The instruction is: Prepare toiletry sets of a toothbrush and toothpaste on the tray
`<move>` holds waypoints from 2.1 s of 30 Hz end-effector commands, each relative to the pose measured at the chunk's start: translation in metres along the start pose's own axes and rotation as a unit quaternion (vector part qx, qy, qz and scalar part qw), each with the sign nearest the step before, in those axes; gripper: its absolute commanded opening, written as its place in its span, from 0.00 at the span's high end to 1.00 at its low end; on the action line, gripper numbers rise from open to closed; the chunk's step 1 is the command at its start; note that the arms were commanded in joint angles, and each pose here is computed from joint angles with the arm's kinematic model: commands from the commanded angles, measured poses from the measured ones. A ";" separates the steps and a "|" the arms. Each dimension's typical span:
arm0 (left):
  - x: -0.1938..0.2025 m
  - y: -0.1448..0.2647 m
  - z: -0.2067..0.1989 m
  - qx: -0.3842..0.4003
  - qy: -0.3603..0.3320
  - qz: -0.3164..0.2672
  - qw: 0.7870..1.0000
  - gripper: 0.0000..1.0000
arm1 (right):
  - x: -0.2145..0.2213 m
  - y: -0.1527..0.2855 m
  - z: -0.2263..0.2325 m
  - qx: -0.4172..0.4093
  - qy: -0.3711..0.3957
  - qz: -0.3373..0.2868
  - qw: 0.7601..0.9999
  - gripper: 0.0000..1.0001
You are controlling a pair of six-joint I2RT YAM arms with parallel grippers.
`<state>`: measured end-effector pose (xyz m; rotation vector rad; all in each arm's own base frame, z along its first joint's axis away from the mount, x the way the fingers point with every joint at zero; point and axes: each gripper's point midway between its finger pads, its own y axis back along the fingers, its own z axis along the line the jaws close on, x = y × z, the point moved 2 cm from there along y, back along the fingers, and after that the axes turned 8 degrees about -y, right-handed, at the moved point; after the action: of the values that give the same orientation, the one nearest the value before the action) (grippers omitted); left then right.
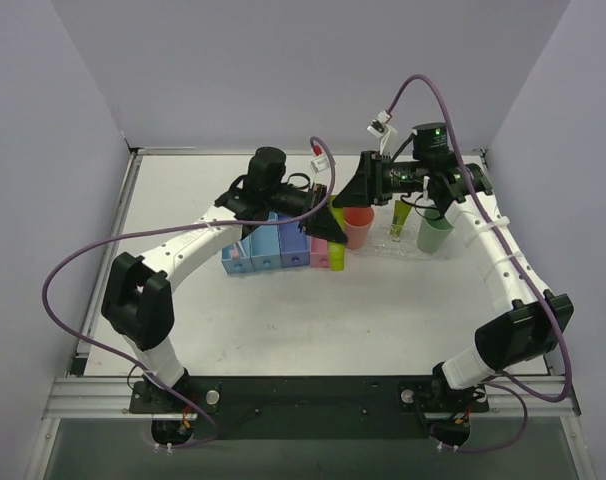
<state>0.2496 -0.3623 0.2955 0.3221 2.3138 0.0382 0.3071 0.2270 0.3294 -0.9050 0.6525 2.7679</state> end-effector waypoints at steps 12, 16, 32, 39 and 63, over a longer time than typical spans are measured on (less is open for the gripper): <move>-0.008 -0.002 -0.036 0.014 -0.057 -0.008 0.998 0.82 | 0.018 -0.003 0.016 -0.009 0.042 0.031 0.999 0.65; -0.009 -0.003 -0.038 0.016 -0.058 -0.007 0.998 0.82 | 0.018 -0.002 0.016 -0.008 0.045 0.030 0.998 0.73; -0.018 0.009 -0.017 -0.088 -0.066 -0.044 0.993 0.41 | 0.005 0.011 0.011 0.048 0.065 -0.021 0.997 1.00; -0.035 0.038 -0.010 -0.148 -0.069 -0.121 0.979 0.37 | -0.014 0.041 -0.006 0.130 0.079 -0.104 0.983 1.00; -0.040 0.023 0.021 -0.323 -0.147 -0.082 0.931 0.30 | -0.045 0.049 0.013 0.125 0.035 -0.257 0.958 1.00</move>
<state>0.2785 -0.3603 0.3125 -0.1527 1.9897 0.4885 0.3221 0.1836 0.3578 -0.9025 0.7517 2.1858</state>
